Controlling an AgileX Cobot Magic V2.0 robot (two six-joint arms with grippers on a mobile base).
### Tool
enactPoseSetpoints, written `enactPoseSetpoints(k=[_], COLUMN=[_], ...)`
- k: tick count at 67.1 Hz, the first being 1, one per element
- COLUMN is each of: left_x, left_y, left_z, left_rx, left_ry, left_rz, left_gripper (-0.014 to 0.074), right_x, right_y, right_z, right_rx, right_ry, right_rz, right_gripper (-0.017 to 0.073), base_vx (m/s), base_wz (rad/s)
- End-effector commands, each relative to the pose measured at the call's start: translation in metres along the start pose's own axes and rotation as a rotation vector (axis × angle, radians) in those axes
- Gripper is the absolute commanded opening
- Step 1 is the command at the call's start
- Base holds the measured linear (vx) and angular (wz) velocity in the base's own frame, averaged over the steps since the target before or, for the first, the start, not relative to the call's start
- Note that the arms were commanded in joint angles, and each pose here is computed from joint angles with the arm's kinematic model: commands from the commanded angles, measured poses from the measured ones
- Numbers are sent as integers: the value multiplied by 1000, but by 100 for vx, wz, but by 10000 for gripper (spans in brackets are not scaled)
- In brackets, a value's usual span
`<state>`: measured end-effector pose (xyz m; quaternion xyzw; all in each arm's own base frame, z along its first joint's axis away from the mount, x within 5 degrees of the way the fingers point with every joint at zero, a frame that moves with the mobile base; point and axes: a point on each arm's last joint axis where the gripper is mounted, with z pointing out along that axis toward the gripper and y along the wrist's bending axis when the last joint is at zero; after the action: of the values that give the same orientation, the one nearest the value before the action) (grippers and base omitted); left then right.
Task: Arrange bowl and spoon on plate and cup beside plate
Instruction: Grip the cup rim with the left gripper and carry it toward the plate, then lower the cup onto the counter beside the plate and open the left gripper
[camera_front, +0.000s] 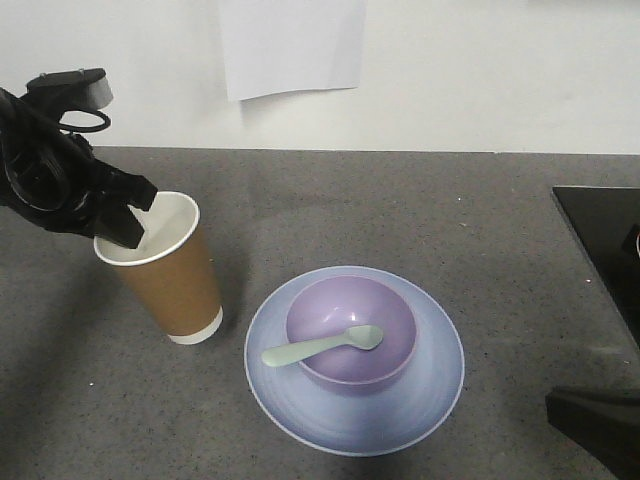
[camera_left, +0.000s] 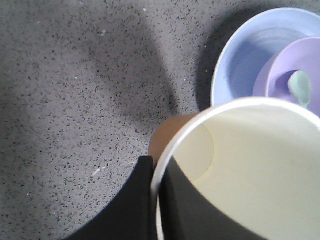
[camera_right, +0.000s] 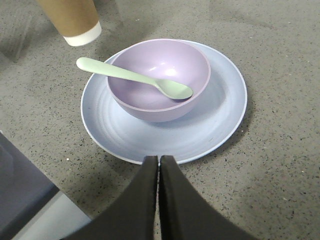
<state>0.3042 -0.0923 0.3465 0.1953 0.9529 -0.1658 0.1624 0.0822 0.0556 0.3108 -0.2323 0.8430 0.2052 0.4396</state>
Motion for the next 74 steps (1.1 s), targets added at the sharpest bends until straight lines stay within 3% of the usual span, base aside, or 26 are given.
enactPoseSetpoints(k=[1,28,74], left_x=[0,-2,-6], left_y=[-6,-5,3], left_z=[-4,0,22], left_rx=[31,46,55], left_ry=[-19,-42,22], left_rz=[-2,-7,-29], left_gripper=[-7,-7,-7], right_x=[-12,-12,-12], right_y=[0,0,0], right_z=[-4,-4,-4], right_rx=[8,8,8], right_ry=[-75,-75,-75], right_rz=[7,7,4], right_gripper=[-4,-4,-4], base_vx=[0,0,0], base_wz=[0,0,0])
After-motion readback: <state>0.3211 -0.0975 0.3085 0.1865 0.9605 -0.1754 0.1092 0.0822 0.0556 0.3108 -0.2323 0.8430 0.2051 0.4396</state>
